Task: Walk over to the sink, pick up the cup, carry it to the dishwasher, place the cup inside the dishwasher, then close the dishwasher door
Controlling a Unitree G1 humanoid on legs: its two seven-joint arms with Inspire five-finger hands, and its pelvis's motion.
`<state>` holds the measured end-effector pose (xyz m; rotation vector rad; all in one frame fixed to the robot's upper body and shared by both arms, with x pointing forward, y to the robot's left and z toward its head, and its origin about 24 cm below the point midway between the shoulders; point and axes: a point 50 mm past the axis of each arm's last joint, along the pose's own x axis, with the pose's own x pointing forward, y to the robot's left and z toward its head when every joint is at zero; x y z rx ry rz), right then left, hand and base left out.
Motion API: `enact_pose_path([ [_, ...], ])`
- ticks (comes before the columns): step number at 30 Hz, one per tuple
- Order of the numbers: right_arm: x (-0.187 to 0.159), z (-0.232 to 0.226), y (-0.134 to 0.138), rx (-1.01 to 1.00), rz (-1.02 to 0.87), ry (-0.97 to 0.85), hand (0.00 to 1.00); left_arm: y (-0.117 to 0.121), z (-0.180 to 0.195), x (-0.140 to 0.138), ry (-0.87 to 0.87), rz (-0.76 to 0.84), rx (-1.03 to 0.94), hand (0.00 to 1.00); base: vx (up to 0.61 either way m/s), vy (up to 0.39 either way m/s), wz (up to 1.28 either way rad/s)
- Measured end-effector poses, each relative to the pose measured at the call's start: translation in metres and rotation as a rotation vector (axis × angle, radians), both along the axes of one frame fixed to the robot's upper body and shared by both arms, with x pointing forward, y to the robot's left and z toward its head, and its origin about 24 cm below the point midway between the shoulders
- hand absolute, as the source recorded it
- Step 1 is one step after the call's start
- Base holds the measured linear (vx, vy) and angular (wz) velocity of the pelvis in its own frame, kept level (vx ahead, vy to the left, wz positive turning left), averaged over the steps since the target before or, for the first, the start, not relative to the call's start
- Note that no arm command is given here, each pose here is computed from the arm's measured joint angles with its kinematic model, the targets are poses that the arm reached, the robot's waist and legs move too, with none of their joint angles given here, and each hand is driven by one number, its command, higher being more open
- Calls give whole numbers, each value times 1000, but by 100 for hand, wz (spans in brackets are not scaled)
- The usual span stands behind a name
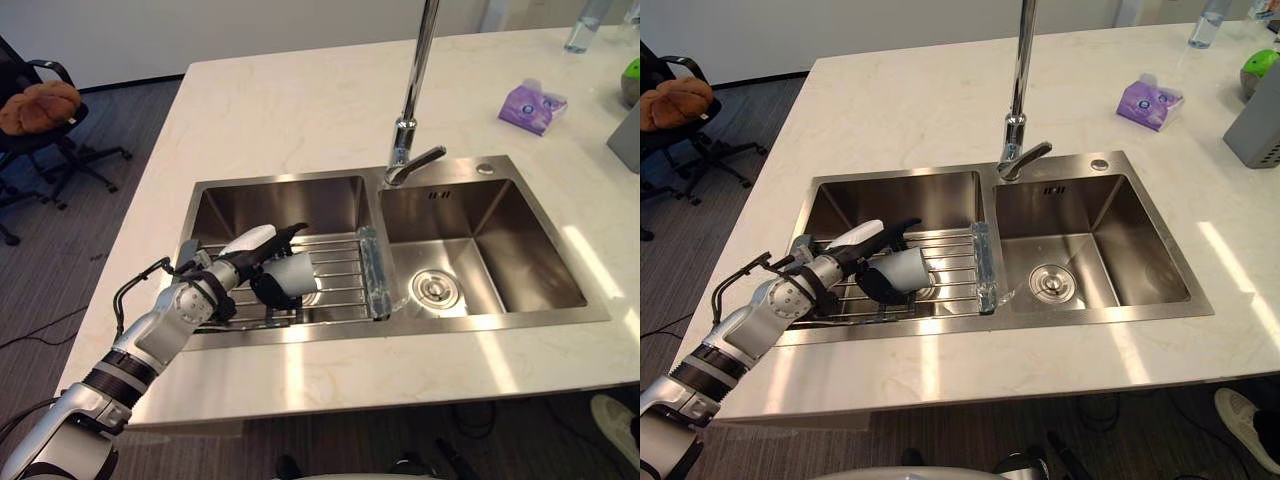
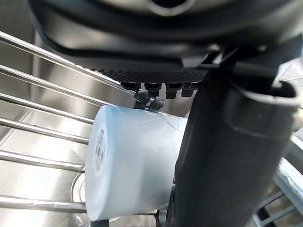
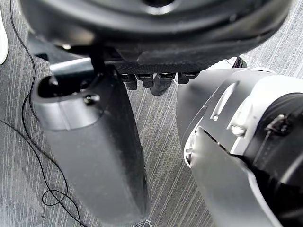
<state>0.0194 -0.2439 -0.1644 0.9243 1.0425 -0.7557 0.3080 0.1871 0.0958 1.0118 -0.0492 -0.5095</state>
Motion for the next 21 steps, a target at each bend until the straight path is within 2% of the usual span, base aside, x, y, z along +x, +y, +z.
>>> enact_pose_path([
  [10, 2, 1, -2, -1, -21, -12, 100, -4, -1, -23, -119, -27, -118, 100, 0, 0, 1],
  [16, -2, 0, -3, 9, -74, -9, 100, -11, 38, -33, -340, -75, -240, 100, 0, 0, 1],
  [21, -4, -1, -2, 12, -99, -4, 100, -13, 49, -39, -394, -101, -269, 100, -3, 0, 2],
])
